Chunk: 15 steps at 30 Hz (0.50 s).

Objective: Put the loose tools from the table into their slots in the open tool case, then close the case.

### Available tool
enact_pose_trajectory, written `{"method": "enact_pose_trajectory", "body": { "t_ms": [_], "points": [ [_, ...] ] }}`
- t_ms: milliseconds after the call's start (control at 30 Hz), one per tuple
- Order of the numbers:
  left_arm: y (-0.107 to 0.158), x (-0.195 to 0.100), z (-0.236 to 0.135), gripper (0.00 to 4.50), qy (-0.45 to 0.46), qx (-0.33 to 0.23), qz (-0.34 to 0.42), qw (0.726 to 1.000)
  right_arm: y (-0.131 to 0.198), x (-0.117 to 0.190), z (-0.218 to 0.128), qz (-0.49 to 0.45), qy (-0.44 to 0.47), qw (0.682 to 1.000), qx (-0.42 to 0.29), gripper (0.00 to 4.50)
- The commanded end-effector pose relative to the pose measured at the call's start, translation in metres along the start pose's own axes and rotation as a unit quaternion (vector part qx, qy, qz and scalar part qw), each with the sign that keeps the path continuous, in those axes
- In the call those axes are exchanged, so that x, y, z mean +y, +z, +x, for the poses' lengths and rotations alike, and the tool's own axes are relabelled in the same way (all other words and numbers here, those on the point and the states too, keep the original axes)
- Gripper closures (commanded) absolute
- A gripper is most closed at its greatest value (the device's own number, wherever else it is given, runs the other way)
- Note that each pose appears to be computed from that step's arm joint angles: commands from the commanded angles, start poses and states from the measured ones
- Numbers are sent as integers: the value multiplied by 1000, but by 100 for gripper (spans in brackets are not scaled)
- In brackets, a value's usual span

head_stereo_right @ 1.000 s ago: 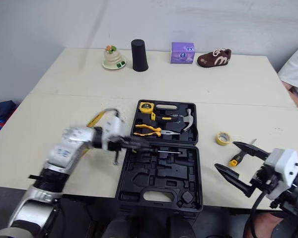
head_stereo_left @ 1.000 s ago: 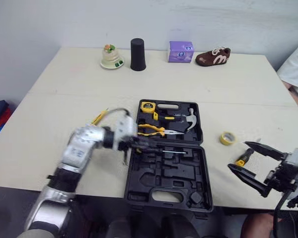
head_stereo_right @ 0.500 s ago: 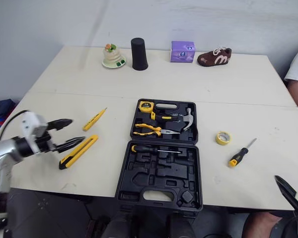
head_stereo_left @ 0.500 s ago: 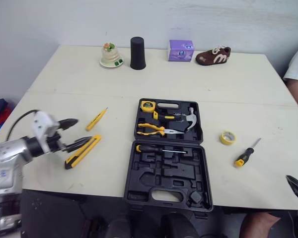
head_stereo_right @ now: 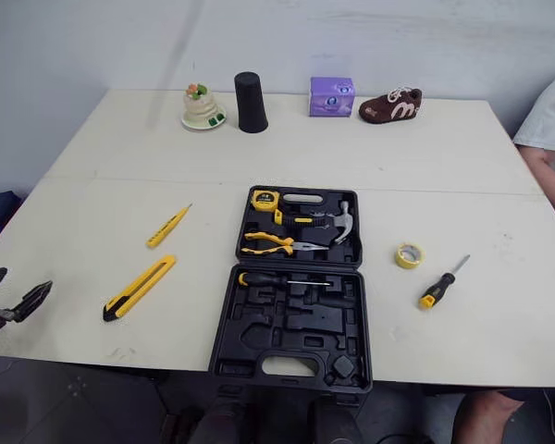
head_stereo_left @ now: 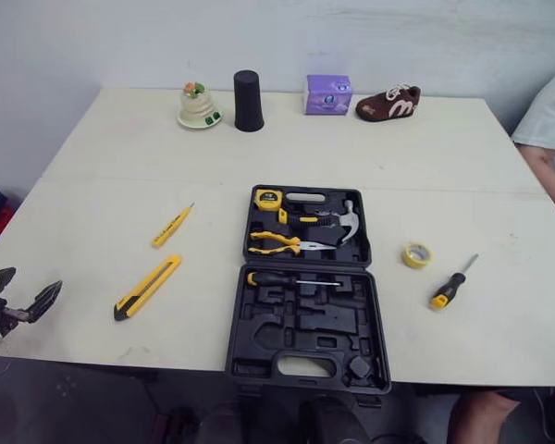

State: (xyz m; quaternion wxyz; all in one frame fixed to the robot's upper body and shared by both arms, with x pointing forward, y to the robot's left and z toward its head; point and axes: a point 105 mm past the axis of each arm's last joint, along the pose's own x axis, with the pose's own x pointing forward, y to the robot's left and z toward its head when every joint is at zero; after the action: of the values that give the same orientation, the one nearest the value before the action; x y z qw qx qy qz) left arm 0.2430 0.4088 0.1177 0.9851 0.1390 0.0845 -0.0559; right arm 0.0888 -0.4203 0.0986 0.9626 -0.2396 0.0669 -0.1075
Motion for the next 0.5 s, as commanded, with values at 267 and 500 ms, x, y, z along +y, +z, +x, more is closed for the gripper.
{"method": "enact_pose_trajectory", "body": {
  "t_ms": [267, 500],
  "points": [
    [106, -129, 53, 5, -310, -121, 65, 941, 110, 73, 50, 105, 92, 984, -111, 0],
    [149, -206, 45, 5, -479, -170, 83, 857, 127, 122, 48, 203, 110, 973, 23, 0]
  ]
}}
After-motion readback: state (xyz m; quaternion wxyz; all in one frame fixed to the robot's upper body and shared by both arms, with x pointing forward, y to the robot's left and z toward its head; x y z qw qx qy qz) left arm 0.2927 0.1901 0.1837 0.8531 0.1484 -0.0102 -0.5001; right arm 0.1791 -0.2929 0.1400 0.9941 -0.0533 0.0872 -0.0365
